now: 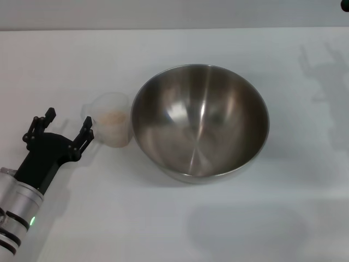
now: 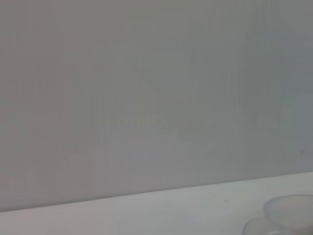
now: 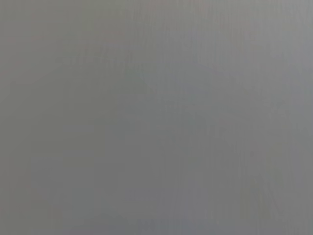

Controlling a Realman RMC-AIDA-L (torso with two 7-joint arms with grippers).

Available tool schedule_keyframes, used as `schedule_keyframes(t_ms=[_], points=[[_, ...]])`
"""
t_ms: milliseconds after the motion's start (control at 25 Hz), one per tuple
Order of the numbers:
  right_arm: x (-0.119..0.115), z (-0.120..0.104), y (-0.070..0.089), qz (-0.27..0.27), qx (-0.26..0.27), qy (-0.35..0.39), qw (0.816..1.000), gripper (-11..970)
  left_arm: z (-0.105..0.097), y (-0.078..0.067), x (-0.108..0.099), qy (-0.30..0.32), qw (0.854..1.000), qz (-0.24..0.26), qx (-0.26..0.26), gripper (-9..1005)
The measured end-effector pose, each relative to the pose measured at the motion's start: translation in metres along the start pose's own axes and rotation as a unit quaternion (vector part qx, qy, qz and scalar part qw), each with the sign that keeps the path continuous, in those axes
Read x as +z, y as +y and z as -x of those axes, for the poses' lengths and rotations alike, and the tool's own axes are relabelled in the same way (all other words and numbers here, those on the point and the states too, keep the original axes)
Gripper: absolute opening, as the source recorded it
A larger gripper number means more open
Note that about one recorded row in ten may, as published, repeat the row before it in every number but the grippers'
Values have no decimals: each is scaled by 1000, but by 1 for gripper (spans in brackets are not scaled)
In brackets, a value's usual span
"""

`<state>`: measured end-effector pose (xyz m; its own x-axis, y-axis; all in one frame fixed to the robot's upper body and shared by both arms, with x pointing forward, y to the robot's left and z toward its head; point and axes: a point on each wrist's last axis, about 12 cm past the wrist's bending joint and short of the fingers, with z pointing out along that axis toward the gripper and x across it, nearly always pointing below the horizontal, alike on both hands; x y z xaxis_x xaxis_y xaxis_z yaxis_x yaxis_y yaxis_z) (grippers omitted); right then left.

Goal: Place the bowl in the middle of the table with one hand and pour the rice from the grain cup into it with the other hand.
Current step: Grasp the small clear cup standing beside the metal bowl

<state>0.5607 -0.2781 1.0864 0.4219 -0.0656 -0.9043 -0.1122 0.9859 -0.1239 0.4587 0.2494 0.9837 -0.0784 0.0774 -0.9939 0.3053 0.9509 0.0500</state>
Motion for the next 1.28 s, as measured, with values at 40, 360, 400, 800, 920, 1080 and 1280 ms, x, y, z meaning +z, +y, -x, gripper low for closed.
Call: schedule_keyframes(t_ms=[40,360,400,800,920,1080,1280], points=[[0,0,0,0,0,0,1000,610,0,0,0,0,1000,0,0,799],[0,0,0,-1,0,0,1000,610,1,3,11,11,1000,1,6,799],[0,0,-1,-2,0,0,1000,610,2,4,13,12,1000,2,7,798],[2,0,-2,-8,0,-1,1000,611,5,8,25,21,1000,4,12,798],[2,0,-2,-8,0,-1,1000,611,5,8,26,20,1000,5,11,797],[3,0,-2,-7,-1,1,1000,611,5,8,25,18,1000,5,9,797],[6,-1,-2,-4,-2,4,1000,611,6,7,22,11,1000,6,8,626]])
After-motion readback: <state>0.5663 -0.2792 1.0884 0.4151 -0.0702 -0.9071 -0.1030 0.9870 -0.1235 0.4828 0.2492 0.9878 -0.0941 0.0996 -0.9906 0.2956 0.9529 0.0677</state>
